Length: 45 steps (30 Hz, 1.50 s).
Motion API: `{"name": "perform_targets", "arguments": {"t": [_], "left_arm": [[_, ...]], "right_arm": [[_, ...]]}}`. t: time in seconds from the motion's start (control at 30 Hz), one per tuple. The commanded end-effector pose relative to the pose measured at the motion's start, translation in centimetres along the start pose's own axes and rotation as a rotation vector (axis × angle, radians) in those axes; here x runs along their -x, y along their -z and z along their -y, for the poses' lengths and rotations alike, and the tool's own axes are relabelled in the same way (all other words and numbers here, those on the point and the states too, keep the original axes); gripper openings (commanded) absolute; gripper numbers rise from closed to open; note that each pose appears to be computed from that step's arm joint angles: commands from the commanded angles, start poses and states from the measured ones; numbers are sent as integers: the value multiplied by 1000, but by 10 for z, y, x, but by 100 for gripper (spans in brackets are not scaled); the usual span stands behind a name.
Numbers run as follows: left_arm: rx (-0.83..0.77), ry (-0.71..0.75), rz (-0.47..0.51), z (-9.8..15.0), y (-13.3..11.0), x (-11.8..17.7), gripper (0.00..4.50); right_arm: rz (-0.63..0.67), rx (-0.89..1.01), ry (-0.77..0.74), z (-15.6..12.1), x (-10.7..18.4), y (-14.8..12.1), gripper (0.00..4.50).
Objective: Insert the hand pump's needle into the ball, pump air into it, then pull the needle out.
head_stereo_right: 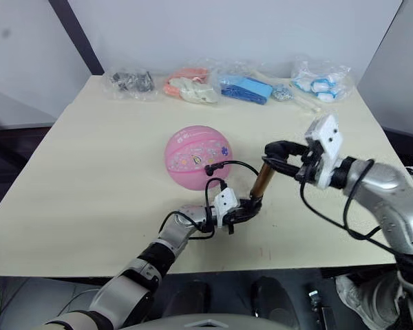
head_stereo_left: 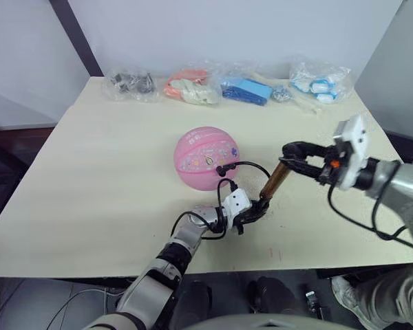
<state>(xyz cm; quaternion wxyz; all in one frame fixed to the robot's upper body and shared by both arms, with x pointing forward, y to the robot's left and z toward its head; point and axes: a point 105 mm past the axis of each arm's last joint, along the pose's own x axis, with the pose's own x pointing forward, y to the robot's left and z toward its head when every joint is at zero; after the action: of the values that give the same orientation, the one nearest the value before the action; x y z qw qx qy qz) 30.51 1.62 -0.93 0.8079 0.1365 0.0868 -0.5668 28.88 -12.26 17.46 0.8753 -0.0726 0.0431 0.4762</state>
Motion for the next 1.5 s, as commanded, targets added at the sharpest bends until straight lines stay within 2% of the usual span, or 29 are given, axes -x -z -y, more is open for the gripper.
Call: {"name": "perform_targets", "arguments": {"t": [0.03, 0.13, 0.2, 0.3, 0.4, 0.53, 0.6, 0.7, 0.97, 1.2, 1.33, 1.43, 1.5], "left_arm": [[142, 2, -233, 16, 67, 25, 111], [141, 1, -229, 15, 65, 25, 111], [141, 0, -228, 14, 64, 25, 111], [141, -2, -229, 13, 64, 25, 111], [143, -1, -235, 14, 66, 27, 111], [145, 3, -235, 16, 66, 26, 111], [145, 4, -234, 16, 66, 25, 111], [146, 4, -233, 16, 66, 24, 111], [148, 11, -238, 18, 67, 24, 111], [150, 14, -241, 18, 69, 25, 111], [153, 18, -243, 20, 70, 26, 111], [154, 18, -244, 20, 71, 27, 111], [154, 20, -245, 20, 71, 28, 111]], "right_arm": [[-288, -229, 12, -13, -7, 109, 165], [-368, -299, 5, -30, -12, 154, 165], [-385, -304, -17, -40, -13, 165, 165], [-372, -293, -23, -42, -14, 163, 165], [-316, -265, -7, -30, -11, 140, 165], [-302, -221, 2, -21, -5, 128, 165], [-253, -220, 9, -17, -5, 114, 165], [-112, -178, 18, -4, 1, 61, 165], [30, -99, 27, 9, 18, -13, 165], [228, 3, 37, 17, 45, -100, 164], [240, 48, 52, 18, 57, -120, 164], [229, 74, 59, 16, 58, -125, 164], [169, 94, 62, 15, 52, -117, 164]]}}
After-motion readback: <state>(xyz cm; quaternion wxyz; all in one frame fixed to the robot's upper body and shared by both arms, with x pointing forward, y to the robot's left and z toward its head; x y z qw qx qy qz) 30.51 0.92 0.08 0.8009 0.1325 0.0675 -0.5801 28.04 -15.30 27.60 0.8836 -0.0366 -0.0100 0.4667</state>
